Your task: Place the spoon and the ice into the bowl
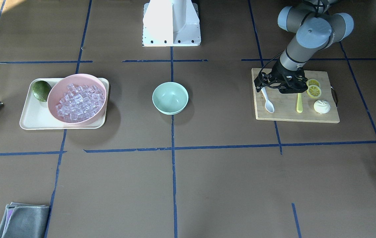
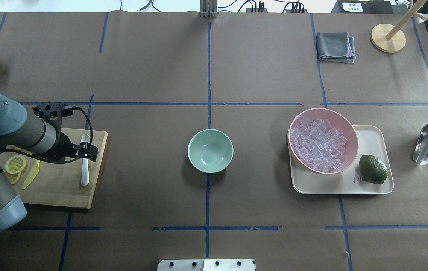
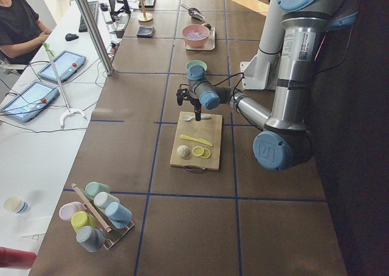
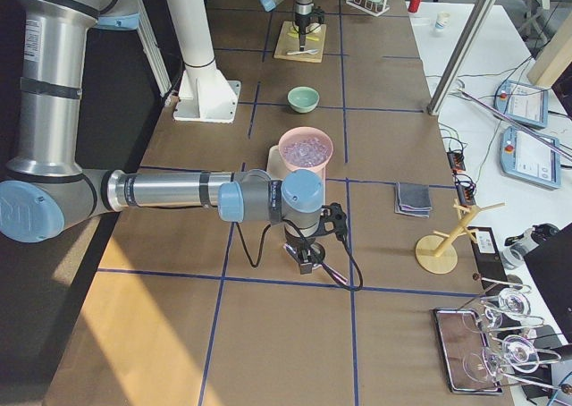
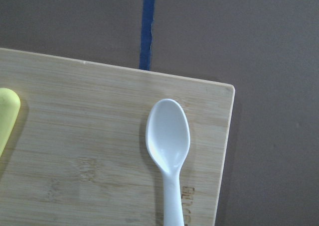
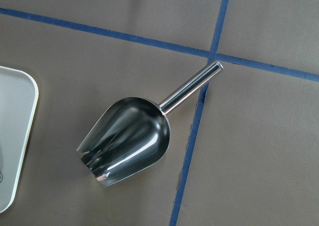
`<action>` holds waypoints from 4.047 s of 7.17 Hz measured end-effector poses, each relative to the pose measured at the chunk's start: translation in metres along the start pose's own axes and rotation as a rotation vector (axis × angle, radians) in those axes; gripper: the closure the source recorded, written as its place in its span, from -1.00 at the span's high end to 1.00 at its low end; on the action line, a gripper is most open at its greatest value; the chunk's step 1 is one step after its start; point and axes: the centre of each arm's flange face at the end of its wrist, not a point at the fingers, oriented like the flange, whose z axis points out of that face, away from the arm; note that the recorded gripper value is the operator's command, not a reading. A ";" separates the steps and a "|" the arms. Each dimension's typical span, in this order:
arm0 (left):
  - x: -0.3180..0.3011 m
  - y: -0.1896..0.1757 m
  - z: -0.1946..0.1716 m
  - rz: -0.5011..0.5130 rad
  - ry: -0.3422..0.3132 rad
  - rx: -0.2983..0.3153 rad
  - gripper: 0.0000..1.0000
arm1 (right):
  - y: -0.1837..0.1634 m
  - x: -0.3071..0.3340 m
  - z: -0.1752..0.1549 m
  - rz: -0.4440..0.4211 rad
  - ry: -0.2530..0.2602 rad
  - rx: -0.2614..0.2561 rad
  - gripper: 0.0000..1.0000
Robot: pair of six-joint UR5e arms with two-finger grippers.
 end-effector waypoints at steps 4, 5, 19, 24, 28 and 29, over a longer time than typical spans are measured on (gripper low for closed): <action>0.006 0.004 0.009 0.006 -0.023 0.009 0.68 | 0.000 0.000 0.000 0.003 -0.001 0.000 0.99; 0.006 0.004 0.010 0.005 -0.026 0.008 0.66 | 0.000 0.000 0.001 0.003 -0.001 -0.001 0.99; 0.152 -0.005 -0.062 0.069 0.115 -0.031 -1.00 | 0.000 -0.003 0.002 0.006 -0.038 0.001 0.99; 0.324 -0.002 -0.043 0.153 0.139 -0.097 -0.84 | -0.002 -0.009 0.003 -0.006 -0.064 0.003 0.99; 0.350 0.010 -0.035 0.183 0.147 -0.110 0.44 | -0.008 -0.020 0.006 -0.039 -0.086 0.011 0.99; 0.351 0.010 -0.037 0.187 0.160 -0.104 0.44 | -0.010 -0.026 0.008 -0.054 -0.097 0.015 0.99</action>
